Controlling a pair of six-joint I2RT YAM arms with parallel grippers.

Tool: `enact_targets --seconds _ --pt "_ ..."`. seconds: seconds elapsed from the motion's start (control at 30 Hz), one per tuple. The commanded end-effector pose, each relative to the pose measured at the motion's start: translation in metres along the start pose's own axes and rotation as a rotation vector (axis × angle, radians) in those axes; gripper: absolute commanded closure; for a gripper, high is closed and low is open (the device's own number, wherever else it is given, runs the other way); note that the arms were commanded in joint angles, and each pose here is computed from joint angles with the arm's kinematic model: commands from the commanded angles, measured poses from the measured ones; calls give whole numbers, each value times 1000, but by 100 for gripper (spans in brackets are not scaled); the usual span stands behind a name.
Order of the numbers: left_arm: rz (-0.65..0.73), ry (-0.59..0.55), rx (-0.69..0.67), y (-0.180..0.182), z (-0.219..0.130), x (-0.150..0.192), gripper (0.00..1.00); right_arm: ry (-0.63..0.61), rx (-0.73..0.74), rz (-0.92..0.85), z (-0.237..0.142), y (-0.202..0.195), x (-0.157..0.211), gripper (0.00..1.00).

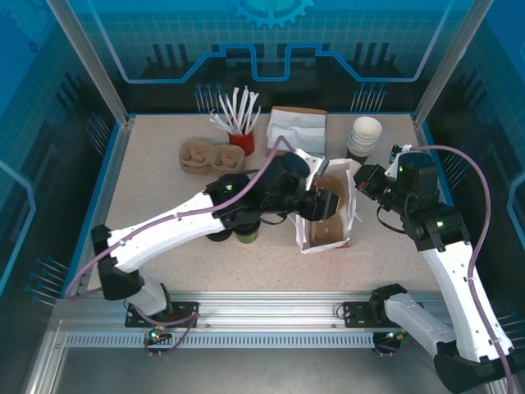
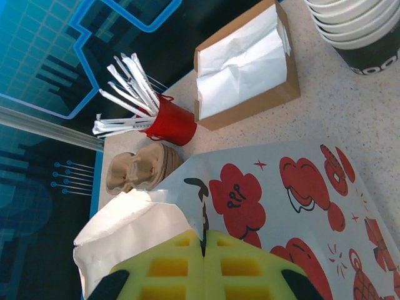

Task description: Pack the takeout coffee

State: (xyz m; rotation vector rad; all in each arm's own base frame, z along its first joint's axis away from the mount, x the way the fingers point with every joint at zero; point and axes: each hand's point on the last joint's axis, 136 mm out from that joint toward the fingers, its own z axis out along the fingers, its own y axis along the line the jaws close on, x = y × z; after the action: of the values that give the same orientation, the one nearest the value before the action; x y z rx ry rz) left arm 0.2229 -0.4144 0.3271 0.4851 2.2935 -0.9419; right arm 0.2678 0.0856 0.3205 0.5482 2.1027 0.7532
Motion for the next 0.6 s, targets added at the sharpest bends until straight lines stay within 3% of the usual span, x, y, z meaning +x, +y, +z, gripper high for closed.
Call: enact_targets --seconds 0.0,0.17,0.4,0.57 --pt "-79 30 -117 11 13 11 48 -31 17 51 -5 -5 2 100" --pt "-115 67 -231 28 40 29 52 -39 17 85 -8 -11 7 100" --pt "-104 98 -315 42 68 46 65 -41 16 120 -9 -19 14 100" --pt "-97 117 -361 48 82 55 65 -37 9 152 -10 -22 19 100"
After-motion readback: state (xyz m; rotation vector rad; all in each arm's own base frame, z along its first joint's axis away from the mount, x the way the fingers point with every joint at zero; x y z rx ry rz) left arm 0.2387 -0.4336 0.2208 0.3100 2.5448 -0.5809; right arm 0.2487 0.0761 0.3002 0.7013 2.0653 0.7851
